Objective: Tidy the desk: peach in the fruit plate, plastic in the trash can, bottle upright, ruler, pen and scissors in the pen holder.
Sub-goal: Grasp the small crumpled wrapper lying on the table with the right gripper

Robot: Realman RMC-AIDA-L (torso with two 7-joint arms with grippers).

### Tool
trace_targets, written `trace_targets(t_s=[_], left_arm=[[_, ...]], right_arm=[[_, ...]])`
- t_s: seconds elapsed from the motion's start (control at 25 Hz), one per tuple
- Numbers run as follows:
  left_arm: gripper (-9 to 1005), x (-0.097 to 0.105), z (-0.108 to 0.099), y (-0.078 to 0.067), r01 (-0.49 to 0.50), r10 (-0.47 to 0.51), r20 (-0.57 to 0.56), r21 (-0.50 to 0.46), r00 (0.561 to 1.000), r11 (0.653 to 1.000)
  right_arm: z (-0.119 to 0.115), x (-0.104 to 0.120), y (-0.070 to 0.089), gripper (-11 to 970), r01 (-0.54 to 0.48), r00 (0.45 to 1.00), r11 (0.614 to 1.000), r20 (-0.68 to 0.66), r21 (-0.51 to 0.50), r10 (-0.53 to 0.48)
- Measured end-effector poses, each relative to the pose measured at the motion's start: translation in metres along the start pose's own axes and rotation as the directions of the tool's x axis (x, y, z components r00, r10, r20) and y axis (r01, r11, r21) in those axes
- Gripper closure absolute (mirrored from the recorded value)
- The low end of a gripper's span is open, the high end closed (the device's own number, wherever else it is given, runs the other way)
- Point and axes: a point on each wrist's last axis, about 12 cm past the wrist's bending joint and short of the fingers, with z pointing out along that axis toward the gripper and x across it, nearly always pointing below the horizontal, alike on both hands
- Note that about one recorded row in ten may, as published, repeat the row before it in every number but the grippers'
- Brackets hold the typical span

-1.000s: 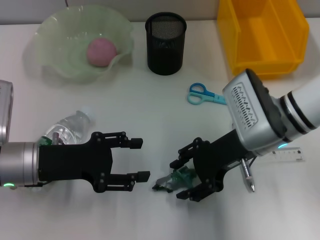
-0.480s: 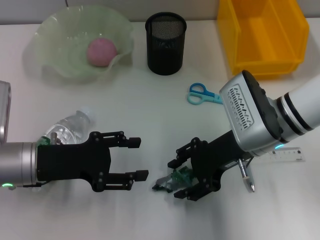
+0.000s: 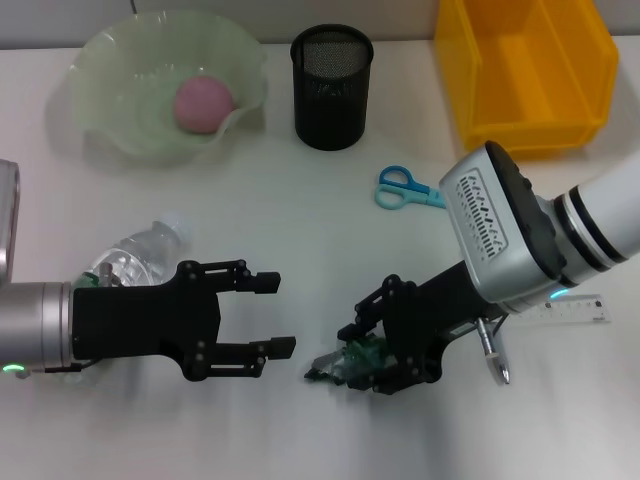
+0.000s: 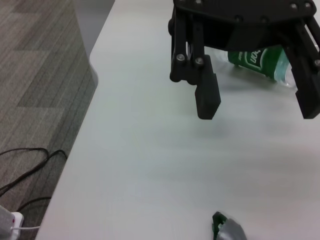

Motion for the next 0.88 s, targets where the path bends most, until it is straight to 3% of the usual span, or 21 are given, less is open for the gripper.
trace_targets(t_s=[0.16,0.6,0.88], left_arm=[[252,-0.0003,0.0001,0.0002,-0.002,0.002,-0.001,0.000,1.000,1.000],[253,-0.0007,0.0000,0.0010,-0.003,0.003,-0.001,-0.005,1.000,1.000],[252,-0.0009,-0.0003,0.0013,-0.003,0.003,0.001,-0.007,1.000,1.000]], right_arm=[[-0.0010,0.0001,-0.0001,335,0.005,1.000,1.000,0.000,0.005,-0.005],[-0.0026,-0.0006,-0.0014,779,0.013,1.000,1.000,-0.001,0.012,-0.013],[-0.0029,-0.0010,-0.0018,929,0.014,1.000,1.000,0.000,0.014,-0.014]])
